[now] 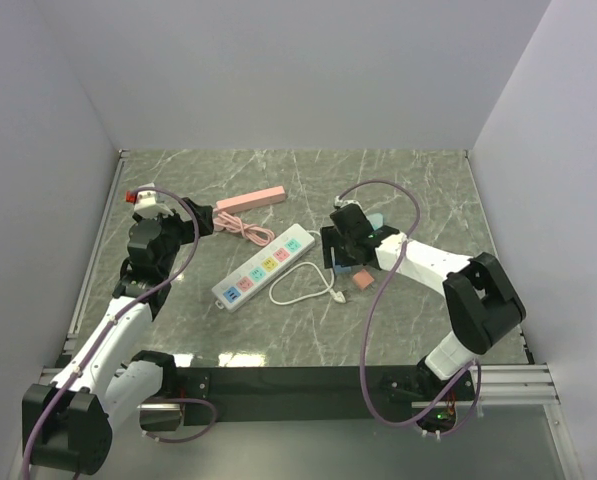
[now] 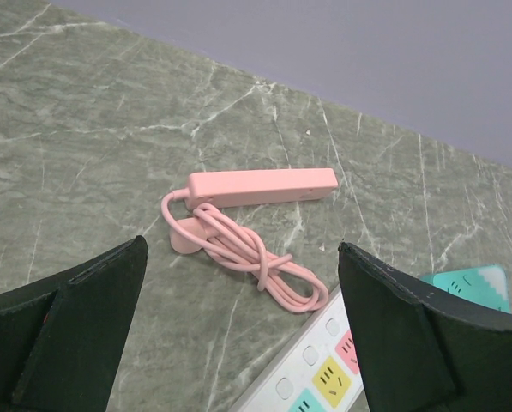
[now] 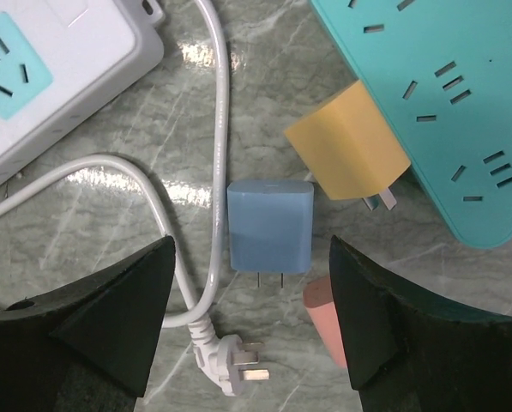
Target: Insert the plug
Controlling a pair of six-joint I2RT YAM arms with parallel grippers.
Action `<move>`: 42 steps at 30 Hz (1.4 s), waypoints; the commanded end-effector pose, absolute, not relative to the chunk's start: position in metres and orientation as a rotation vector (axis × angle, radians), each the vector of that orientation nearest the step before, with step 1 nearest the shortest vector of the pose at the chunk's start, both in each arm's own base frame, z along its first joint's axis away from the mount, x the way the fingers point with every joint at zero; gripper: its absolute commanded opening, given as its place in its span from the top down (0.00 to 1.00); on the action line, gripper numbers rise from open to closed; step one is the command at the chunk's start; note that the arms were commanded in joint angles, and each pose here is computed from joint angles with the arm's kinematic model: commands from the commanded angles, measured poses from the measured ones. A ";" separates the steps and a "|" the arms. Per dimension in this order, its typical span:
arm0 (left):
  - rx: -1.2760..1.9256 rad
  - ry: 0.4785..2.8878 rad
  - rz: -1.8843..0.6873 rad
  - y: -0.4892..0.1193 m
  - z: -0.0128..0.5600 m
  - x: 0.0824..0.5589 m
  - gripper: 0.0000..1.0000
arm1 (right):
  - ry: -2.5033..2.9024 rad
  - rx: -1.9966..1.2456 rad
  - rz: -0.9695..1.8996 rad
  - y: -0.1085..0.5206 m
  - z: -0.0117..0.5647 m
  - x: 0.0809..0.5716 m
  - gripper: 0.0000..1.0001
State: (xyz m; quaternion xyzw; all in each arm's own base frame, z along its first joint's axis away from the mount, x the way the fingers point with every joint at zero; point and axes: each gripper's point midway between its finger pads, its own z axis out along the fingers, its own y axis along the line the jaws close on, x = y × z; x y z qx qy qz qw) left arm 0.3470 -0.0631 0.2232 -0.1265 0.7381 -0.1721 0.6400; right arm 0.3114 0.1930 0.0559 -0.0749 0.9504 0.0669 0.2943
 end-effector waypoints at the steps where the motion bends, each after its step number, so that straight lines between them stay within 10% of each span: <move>1: -0.264 1.632 -0.418 -0.067 0.244 0.347 0.01 | 2.501 -0.150 0.152 0.196 0.064 0.324 0.21; 42: -0.237 1.652 -0.457 -0.076 0.241 0.348 0.01 | 2.660 -0.131 0.103 0.202 0.037 0.302 0.35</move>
